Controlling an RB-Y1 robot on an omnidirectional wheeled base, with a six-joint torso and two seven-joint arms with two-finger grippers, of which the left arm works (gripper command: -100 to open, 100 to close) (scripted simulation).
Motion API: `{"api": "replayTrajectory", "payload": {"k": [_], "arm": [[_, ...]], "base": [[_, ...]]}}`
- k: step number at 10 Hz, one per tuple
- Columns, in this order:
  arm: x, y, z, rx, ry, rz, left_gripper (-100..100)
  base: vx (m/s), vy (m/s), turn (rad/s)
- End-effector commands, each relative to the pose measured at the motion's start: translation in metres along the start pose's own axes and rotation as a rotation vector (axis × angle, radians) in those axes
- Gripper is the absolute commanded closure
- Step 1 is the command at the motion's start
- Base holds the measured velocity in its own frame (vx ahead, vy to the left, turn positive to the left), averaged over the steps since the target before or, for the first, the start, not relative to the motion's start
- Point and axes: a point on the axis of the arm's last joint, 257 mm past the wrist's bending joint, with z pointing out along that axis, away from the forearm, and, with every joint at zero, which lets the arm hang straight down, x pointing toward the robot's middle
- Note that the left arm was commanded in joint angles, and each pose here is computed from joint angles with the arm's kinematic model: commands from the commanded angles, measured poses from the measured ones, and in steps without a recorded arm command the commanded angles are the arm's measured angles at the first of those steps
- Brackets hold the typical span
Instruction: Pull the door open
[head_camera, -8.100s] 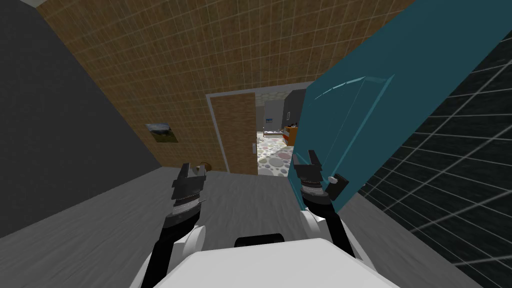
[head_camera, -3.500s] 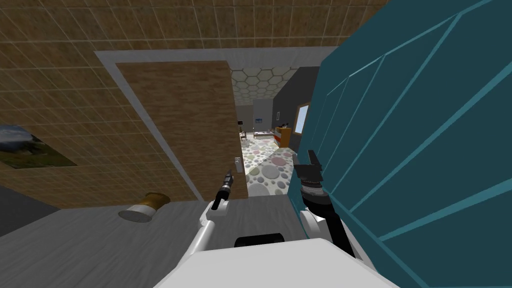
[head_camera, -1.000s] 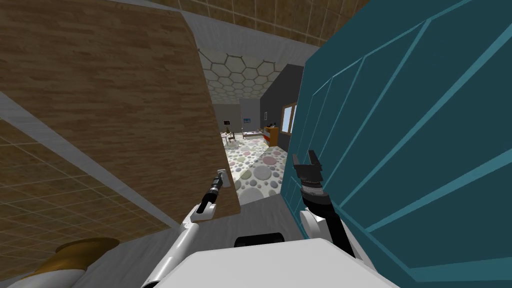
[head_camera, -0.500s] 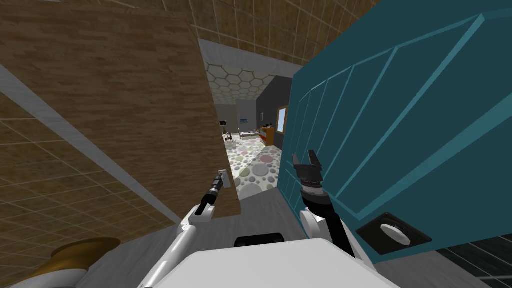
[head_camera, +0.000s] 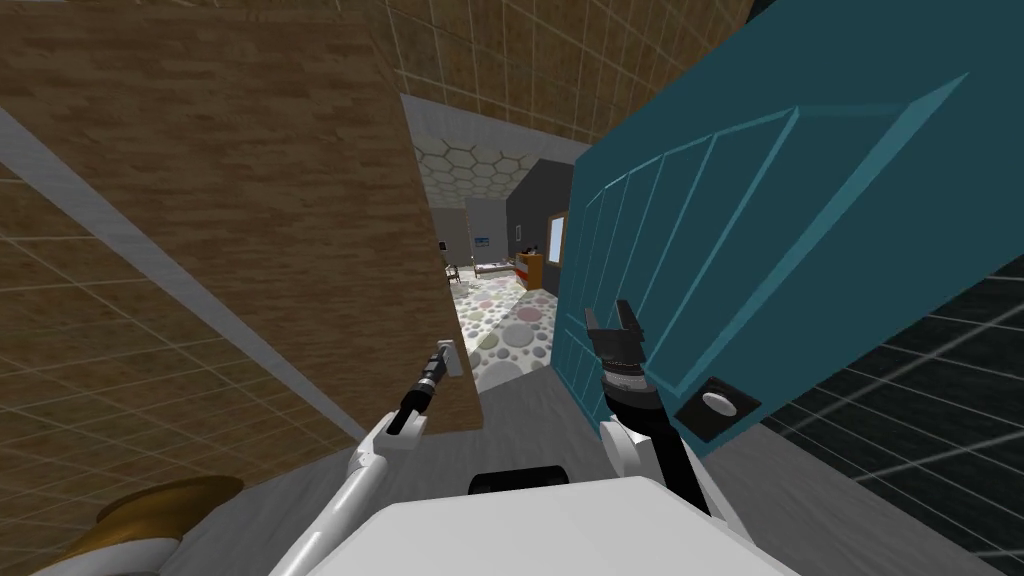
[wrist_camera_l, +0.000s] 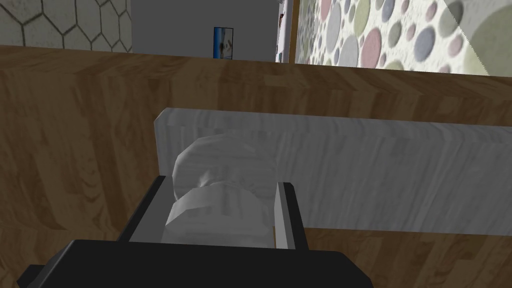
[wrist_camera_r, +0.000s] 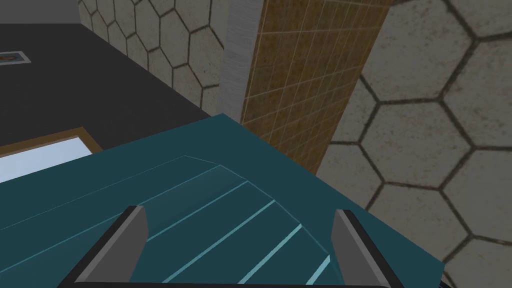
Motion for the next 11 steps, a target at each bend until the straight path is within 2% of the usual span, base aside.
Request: {"api": "replayTrajectory", "payload": {"k": [1,5,6,7,8,11], "arm": [[0.004,0.002,-0.0052,-0.004,0.022,-0.001,100],[0.013,0.002,-0.0138,-0.004,0.075,-0.003,100],[0.013,0.003,-0.0126,-0.006,0.068,-0.002,100],[0.016,0.004,-0.0208,-0.007,0.098,-0.002,100],[0.016,0.004,-0.0225,-0.006,0.105,-0.001,100],[0.019,0.002,-0.0351,-0.003,0.154,-0.001,100]], "base": [[-0.214,0.110,-0.105],[-0.226,0.116,-0.105],[-0.117,0.044,-0.037],[-0.182,0.082,-0.111],[-0.235,0.109,-0.115],[-0.190,0.115,-0.100]]}}
